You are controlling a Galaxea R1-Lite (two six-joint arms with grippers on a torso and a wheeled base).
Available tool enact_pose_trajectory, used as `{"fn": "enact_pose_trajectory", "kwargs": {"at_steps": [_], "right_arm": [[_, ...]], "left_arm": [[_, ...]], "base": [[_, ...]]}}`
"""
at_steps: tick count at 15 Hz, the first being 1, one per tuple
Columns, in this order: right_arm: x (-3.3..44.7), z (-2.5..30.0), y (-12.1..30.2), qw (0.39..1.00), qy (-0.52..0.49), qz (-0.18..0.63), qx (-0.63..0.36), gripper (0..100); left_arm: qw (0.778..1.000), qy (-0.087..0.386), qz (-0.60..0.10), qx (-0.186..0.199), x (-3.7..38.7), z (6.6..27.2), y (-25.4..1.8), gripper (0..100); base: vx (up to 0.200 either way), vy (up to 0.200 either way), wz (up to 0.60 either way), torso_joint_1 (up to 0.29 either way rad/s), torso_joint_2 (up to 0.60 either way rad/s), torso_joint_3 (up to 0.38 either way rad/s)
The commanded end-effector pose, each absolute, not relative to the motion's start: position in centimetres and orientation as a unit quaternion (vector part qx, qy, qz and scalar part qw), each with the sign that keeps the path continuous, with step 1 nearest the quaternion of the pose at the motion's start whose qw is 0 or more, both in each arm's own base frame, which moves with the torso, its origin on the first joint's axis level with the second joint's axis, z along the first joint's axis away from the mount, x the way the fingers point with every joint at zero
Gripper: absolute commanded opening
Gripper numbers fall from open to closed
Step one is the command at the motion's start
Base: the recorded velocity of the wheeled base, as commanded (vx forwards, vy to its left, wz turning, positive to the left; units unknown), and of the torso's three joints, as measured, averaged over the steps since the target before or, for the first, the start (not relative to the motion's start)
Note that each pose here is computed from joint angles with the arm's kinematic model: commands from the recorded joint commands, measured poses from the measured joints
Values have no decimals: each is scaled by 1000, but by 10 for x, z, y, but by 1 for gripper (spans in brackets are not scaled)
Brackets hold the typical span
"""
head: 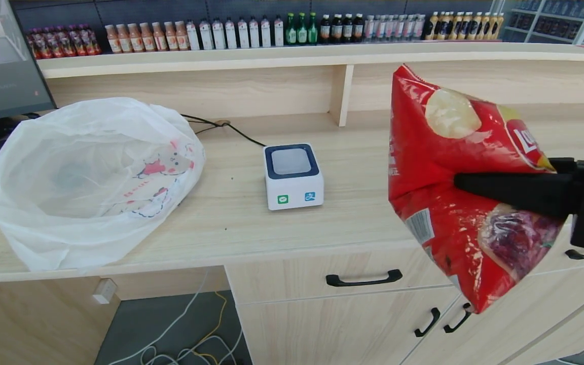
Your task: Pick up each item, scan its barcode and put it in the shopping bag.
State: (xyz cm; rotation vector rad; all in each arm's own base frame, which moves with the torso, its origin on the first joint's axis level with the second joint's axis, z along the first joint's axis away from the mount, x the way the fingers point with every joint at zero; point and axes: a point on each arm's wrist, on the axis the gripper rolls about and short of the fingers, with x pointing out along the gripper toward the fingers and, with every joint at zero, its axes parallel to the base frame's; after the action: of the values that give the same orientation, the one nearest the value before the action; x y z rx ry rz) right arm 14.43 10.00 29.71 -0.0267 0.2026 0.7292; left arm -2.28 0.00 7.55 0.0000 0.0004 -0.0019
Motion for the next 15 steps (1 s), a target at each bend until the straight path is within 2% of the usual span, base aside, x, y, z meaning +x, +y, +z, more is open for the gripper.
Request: {"fn": "enact_pose_trajectory", "kwargs": {"at_steps": [1,8,15], "right_arm": [[136,292,95,924,96,370,-2,0],[153,264,117,861,101,456,201,0],[157,242,122,816,94,511,255,0]], "left_arm": [[1000,0,-1,0,-23,75,0,100],[1000,0,-1,0,-23,75,0,100],[1000,0,-1,-1,-23,75,0,100]], "base": [[0,0,0,0,0,0],[0,0,0,0,0,0],[0,0,0,0,0,0]]}}
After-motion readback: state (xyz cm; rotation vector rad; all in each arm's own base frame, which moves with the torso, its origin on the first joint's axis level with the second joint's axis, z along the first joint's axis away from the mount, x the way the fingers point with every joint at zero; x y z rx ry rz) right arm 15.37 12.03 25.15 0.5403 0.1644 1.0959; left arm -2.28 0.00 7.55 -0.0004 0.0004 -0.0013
